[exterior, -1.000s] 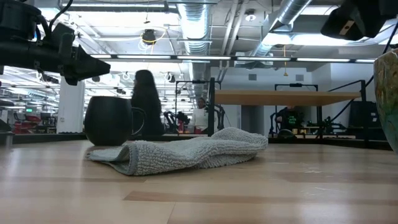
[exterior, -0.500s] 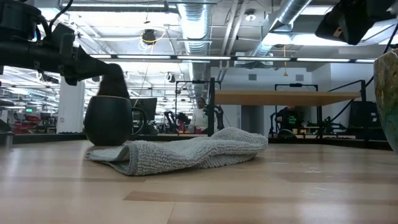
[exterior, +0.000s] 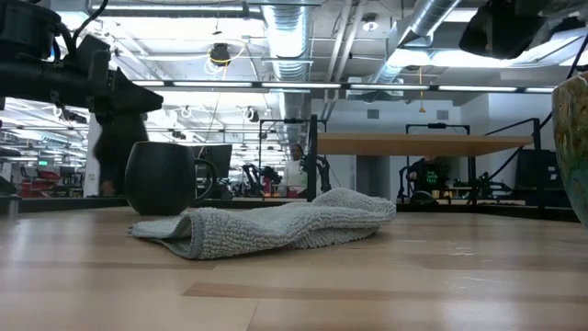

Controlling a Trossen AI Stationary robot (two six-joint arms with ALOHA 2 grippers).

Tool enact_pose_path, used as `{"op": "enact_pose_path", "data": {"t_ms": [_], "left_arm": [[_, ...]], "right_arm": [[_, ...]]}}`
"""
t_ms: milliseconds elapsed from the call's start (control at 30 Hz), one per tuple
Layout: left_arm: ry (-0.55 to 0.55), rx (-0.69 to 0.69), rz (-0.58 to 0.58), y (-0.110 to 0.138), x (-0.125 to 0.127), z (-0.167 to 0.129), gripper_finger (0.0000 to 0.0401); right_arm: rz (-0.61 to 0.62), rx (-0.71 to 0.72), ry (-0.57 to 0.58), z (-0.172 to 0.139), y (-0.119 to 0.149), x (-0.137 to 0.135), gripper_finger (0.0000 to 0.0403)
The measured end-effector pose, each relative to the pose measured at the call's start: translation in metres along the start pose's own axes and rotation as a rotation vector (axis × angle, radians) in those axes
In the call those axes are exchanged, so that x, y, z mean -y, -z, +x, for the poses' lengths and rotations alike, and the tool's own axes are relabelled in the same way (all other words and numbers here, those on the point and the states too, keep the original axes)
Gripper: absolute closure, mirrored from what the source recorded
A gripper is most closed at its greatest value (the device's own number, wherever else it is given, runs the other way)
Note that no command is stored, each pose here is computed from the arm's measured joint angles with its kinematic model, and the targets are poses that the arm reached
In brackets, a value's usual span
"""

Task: Stack small to large cups/mugs on shelf
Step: Put the green mug on the shelf

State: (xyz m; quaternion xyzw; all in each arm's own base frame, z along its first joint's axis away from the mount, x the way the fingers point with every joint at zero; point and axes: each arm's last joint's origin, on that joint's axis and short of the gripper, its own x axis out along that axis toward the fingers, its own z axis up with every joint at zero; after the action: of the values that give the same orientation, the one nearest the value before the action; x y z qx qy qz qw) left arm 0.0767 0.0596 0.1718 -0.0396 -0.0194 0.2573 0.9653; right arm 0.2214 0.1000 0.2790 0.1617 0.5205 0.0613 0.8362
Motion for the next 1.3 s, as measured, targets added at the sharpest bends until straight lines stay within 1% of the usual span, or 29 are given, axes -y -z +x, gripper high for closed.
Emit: {"op": "enact_pose_path", "data": {"t_ms": [133, 333, 433, 600, 700, 867, 1300], "left_arm": [[0.000, 0.000, 0.000, 0.000, 0.000, 0.000, 0.0273], [0.000, 0.000, 0.000, 0.000, 0.000, 0.000, 0.0273], [0.000, 0.000, 0.000, 0.000, 0.000, 0.000, 0.0273], [0.000, 0.000, 0.000, 0.000, 0.000, 0.000, 0.0273], [0.000, 0.000, 0.000, 0.000, 0.000, 0.000, 0.0273], [0.000, 0.000, 0.000, 0.000, 0.000, 0.000, 0.0273], [0.000, 0.000, 0.000, 0.000, 0.000, 0.000, 0.0273]], "right_arm": [[-0.002, 0.020, 0.031, 0.000, 0.000, 0.000, 0.0184], [-0.038, 0.011, 0.024, 0.000, 0.004, -0.005, 0.0184], [-0.060, -0.015, 0.026, 0.001, 0.009, -0.008, 0.0184], [-0.083, -0.094, 0.079, 0.000, 0.020, -0.008, 0.0184], [-0.132, -0.107, 0.105, 0.000, 0.024, -0.009, 0.0184], [-0.236, -0.084, 0.142, 0.000, 0.027, -0.013, 0.0184], [-0.249, -0.070, 0.164, 0.000, 0.028, -0.014, 0.0186]]}}
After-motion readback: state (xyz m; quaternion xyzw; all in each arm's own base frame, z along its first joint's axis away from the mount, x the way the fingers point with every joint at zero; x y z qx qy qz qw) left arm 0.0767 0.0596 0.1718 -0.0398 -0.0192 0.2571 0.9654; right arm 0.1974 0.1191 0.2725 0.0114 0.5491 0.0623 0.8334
